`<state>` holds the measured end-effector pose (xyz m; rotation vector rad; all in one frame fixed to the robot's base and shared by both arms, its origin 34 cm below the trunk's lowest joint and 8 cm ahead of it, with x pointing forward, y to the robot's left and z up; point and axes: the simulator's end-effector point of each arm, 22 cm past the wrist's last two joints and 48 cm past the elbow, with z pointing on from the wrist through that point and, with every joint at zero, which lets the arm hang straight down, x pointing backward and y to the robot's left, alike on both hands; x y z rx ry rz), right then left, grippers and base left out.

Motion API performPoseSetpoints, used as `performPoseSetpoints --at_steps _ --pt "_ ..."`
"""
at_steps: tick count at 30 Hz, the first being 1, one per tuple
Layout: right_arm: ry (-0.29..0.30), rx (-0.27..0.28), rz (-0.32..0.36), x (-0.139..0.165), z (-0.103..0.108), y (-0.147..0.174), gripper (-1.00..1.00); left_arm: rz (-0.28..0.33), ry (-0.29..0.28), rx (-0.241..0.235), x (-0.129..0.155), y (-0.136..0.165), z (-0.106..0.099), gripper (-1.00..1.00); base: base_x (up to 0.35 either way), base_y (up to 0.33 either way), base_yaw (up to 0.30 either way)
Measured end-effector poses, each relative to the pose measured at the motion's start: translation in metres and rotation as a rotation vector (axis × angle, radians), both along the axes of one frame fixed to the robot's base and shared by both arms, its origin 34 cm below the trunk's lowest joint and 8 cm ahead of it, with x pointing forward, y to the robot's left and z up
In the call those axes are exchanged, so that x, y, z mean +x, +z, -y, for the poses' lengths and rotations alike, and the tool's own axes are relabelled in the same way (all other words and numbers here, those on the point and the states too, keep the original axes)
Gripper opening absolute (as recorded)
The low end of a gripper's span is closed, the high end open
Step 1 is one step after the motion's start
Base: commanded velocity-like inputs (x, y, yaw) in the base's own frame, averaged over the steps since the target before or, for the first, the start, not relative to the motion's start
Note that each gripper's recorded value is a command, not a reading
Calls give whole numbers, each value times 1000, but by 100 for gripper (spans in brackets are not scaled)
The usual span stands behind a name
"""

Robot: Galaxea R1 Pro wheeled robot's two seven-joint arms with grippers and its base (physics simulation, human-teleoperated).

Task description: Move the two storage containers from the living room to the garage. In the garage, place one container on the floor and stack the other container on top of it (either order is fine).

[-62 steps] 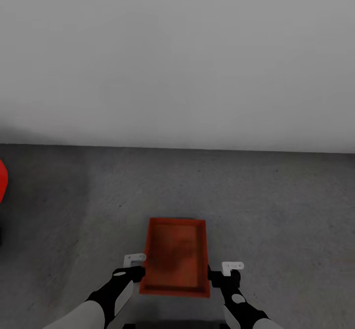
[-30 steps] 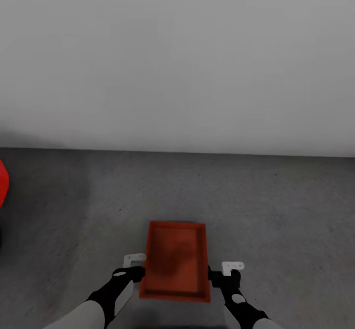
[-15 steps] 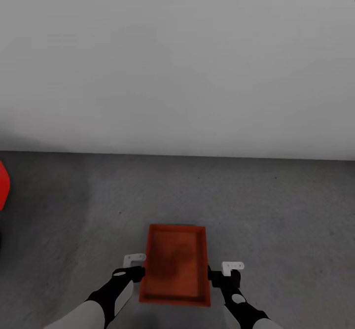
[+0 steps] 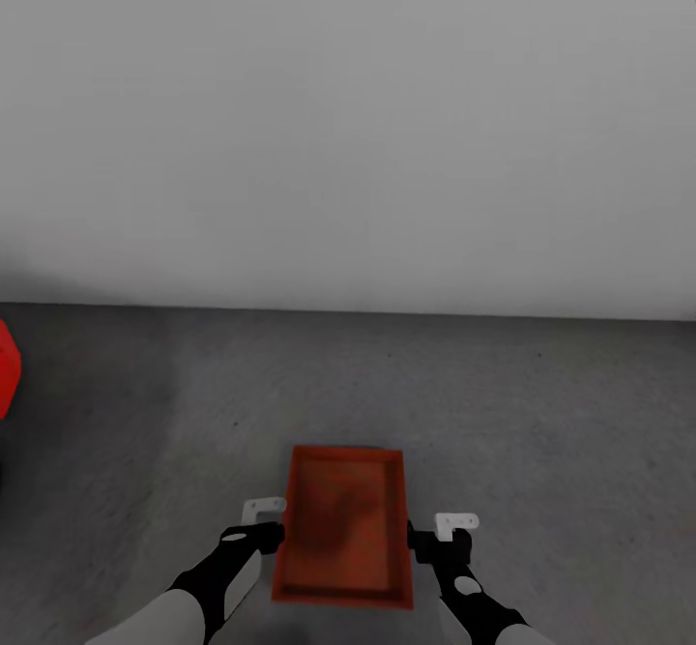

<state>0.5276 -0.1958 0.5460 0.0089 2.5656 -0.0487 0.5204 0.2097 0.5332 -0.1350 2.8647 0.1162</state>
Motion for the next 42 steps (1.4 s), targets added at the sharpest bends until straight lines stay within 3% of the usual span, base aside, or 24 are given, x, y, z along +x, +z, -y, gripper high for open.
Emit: performPoseSetpoints --at_steps 15,42 --pt "-2 -1 11 5 1 5 100 16 1 -1 7 5 1 100 -33 0 -33" --pt "1 -1 10 5 0 4 100 14 1 -4 6 5 2 100 -332 0 0"
